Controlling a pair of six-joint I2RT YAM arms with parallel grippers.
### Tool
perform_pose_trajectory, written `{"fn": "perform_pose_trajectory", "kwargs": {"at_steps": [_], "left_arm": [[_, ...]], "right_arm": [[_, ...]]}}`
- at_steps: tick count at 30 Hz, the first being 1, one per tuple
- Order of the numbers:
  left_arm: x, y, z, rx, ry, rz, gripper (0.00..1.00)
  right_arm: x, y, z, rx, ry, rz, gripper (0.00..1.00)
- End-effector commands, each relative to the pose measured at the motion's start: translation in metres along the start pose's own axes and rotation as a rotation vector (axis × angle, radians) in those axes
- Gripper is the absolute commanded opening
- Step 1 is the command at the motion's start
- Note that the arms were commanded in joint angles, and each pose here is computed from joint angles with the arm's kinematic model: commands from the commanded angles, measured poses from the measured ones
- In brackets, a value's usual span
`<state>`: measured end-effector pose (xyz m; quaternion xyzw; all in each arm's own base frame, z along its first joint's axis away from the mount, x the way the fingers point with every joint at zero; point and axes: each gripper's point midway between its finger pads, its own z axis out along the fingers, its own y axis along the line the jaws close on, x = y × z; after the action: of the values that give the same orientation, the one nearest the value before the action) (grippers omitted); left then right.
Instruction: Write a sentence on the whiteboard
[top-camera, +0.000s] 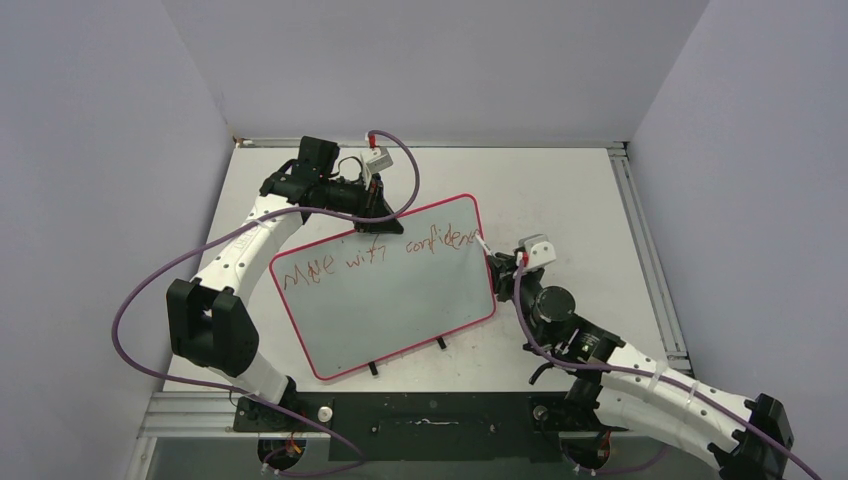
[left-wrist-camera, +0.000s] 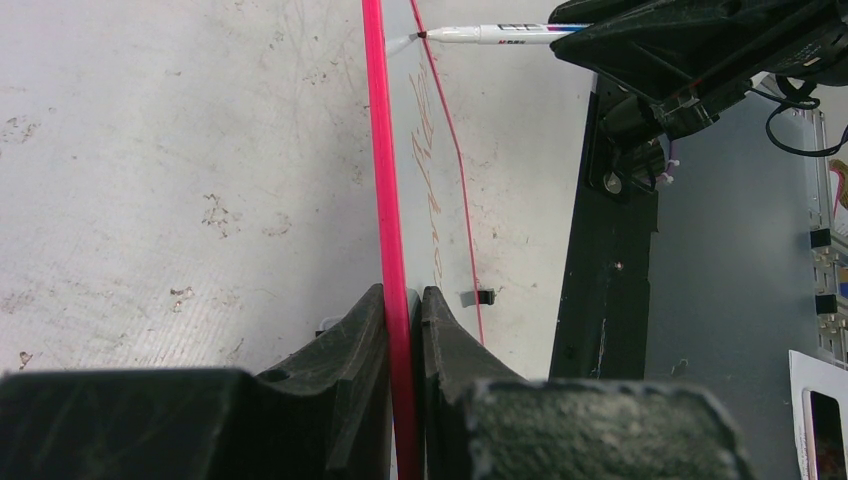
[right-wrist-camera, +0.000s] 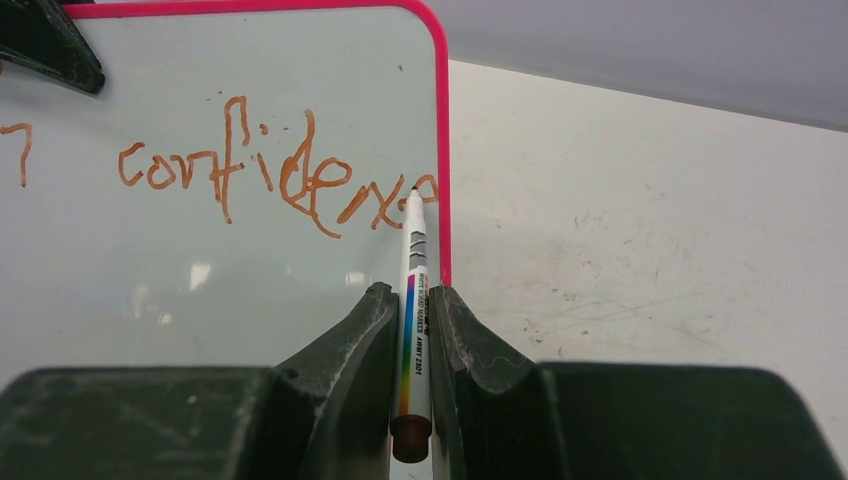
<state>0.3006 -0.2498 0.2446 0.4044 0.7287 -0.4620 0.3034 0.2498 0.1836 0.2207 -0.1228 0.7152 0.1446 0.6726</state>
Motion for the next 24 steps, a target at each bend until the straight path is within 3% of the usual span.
{"fn": "perform_pose_trajectory", "kwargs": {"at_steps": [1,24], "left_arm": [[-0.001,-0.009,0.001,0.026,-0.007,0.09,0.0],[0.0,-0.008,0.0,0.018,-0.002,0.091,0.0]], "right_arm": [[0.01,0.005,-0.006,-0.026,0.035,0.039,0.05],[0.024,-0.013,-0.009,0.094,0.095,0.039,0.05]]}}
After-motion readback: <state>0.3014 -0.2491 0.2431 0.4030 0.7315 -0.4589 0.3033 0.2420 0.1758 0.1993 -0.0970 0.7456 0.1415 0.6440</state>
